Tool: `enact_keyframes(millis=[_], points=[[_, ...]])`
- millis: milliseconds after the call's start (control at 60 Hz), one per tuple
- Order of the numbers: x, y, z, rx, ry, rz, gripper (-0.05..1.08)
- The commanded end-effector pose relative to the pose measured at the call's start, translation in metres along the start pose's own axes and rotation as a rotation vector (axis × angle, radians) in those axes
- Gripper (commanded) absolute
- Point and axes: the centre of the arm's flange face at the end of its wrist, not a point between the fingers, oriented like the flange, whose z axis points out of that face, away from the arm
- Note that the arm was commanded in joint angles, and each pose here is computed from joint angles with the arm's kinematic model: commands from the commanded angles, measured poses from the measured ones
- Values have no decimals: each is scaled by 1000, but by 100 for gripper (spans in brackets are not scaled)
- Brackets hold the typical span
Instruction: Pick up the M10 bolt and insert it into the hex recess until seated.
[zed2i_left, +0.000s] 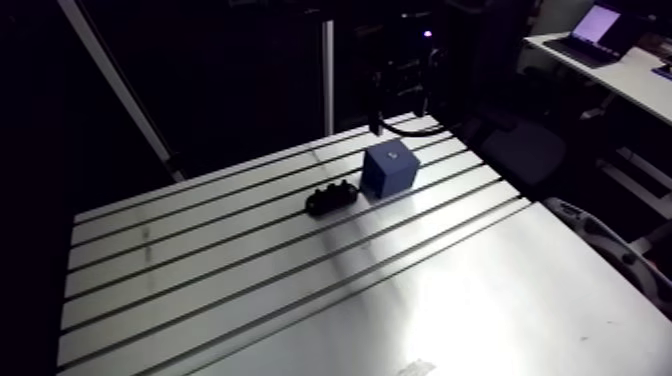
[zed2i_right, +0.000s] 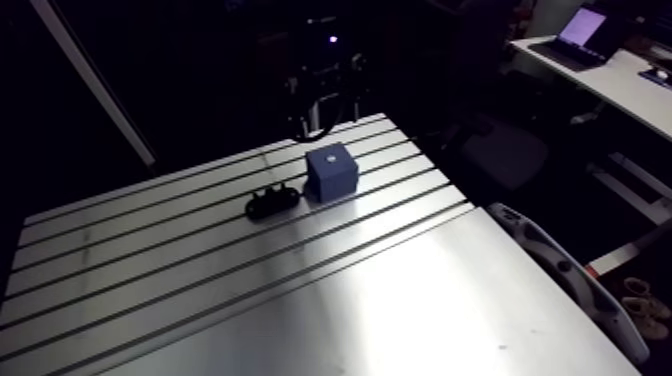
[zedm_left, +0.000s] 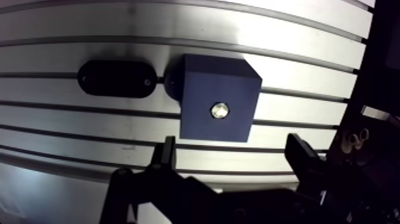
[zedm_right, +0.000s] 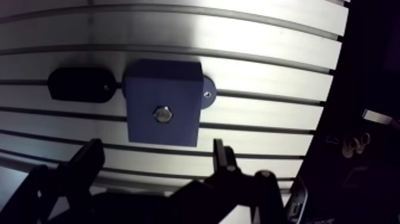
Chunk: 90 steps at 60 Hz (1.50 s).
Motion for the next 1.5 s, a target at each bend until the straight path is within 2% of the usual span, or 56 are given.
enact_keyframes(millis=[17,117,300,367,417,600,717,833,1100,1183,1350,1500], points=[[-5,-4,-59,1,14,40,1],[-10,-12,-95,3,20,89,1],[-11,-57,-146,2,41,78,1],[-14,-68,-159,9,55,86,1],[-14,-83,-168,20,69,81,1],[-16,-101,-183,24,79,64,1],[-14,-115,-188,34,79,70,1],[-12,-129,-194,27,85,74,1],[-13,-143,-202,29,84,85,1],[-13,-144,-201,29,82,85,1],[-12,-143,-210,17,100,86,1],[-11,-142,-212,14,104,87,1]])
